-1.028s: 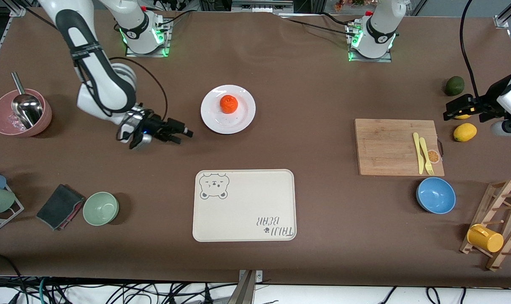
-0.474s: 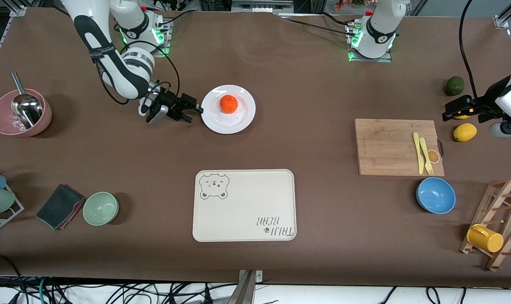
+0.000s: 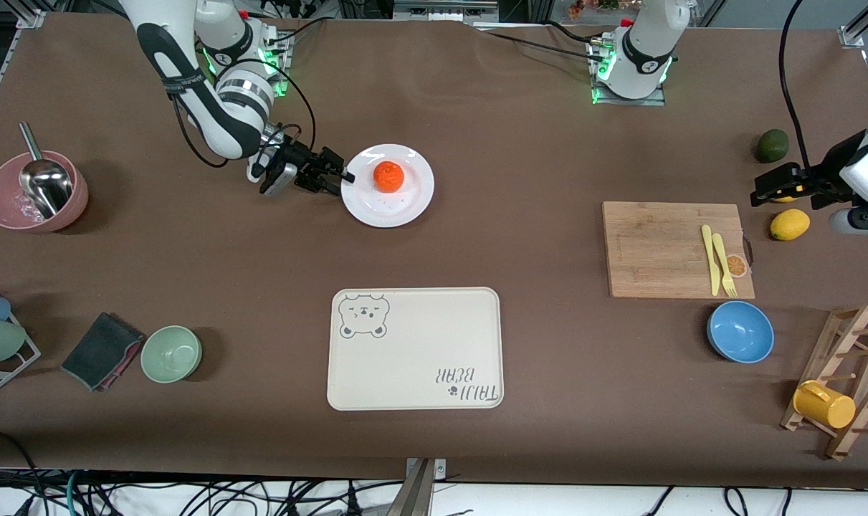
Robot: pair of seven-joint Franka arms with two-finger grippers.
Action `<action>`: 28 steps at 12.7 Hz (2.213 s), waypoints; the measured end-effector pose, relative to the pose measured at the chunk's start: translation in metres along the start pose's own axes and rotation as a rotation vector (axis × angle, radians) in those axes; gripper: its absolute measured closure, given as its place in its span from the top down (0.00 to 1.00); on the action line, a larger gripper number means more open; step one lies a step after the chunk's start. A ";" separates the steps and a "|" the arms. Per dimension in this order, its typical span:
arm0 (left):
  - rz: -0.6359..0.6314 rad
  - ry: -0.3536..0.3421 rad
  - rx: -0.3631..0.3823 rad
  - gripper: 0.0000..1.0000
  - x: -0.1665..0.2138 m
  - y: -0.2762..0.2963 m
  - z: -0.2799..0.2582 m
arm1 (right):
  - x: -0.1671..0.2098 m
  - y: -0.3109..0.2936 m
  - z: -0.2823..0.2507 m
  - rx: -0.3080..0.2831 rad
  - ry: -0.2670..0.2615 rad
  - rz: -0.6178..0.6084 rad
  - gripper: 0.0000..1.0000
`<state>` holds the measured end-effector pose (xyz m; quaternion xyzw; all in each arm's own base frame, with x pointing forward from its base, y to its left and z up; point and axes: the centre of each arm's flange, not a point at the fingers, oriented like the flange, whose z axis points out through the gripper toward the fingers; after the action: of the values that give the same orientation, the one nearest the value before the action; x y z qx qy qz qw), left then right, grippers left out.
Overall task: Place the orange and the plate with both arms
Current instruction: 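Reach the right gripper to the white plate rim and grasp it, then carry the plate with the orange onto the bear tray with the right gripper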
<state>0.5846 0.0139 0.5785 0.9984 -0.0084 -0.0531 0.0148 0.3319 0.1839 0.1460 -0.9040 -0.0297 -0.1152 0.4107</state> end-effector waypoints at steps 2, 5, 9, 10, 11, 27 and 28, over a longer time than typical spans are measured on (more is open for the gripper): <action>0.000 0.000 0.000 1.00 0.000 0.000 0.000 | -0.002 -0.003 0.002 0.004 0.004 -0.006 0.54; 0.000 0.000 0.000 1.00 0.000 0.000 0.000 | -0.006 -0.003 0.002 0.000 0.014 -0.019 0.50; 0.003 -0.001 0.000 1.00 0.000 0.002 0.001 | -0.013 0.001 0.004 -0.003 0.016 -0.035 0.43; 0.004 -0.002 0.000 1.00 0.001 0.002 0.001 | -0.017 0.003 0.006 -0.005 0.021 -0.035 0.42; 0.005 -0.002 0.000 1.00 0.001 0.003 0.001 | -0.020 0.005 0.008 -0.007 0.024 -0.035 0.42; 0.006 -0.002 0.000 1.00 0.001 0.003 0.001 | 0.014 0.011 0.016 0.094 0.129 0.200 0.04; 0.006 -0.002 0.000 1.00 0.001 0.003 0.001 | 0.036 0.007 0.016 0.097 0.159 0.228 0.04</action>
<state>0.5852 0.0105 0.5772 0.9984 -0.0114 -0.0542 0.0147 0.3706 0.1902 0.1389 -0.8686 0.1000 -0.1374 0.4655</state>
